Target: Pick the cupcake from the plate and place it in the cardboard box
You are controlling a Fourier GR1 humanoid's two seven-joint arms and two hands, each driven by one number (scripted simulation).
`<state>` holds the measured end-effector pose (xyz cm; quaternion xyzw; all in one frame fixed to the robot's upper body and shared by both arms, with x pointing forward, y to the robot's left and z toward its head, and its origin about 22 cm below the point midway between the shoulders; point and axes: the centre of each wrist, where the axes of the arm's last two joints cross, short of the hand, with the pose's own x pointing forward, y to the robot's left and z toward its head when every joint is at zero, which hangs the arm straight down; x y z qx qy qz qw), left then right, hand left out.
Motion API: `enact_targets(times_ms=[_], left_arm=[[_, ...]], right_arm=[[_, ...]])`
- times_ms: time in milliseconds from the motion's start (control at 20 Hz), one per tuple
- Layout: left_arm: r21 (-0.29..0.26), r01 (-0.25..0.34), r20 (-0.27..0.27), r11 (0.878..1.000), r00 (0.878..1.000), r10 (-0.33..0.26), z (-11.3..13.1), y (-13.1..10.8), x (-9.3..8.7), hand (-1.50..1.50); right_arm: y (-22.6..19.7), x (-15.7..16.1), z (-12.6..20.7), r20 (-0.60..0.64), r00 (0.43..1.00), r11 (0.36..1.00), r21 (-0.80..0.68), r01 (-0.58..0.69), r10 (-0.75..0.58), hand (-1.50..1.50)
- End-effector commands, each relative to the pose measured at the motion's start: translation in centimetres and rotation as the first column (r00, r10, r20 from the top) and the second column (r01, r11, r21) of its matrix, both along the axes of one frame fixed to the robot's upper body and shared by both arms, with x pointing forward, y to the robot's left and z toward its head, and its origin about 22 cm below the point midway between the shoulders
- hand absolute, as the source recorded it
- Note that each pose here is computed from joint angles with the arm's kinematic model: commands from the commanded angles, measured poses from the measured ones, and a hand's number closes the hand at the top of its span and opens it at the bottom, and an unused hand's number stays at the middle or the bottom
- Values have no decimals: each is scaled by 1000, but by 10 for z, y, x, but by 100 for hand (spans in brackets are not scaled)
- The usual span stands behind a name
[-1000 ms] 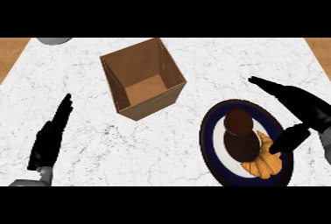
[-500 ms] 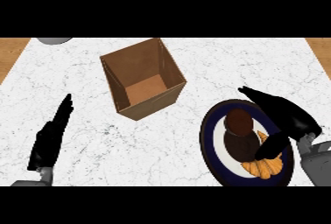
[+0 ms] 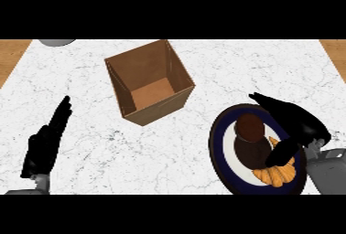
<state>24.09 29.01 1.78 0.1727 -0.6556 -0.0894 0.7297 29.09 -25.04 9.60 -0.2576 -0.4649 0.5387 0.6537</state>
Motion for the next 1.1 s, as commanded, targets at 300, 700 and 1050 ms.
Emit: enact_targets(times_ms=[300, 700, 1050], left_arm=[[24, -4, 19, 1000, 1000, 3, -2, -14, -6, 0], [1, -1, -1, 1000, 1000, 1, -1, -5, -6, 0], [28, 2, -2, 1000, 1000, -2, 11, -7, 2, 0]], right_arm=[[5, 18, -26, -1, 1000, 1000, 0, 3, -3, -150], [16, 7, -37, 4, 1000, 999, 27, 18, -18, -150], [19, -1, -63, -14, 1000, 1000, 7, 7, -7, -150]])
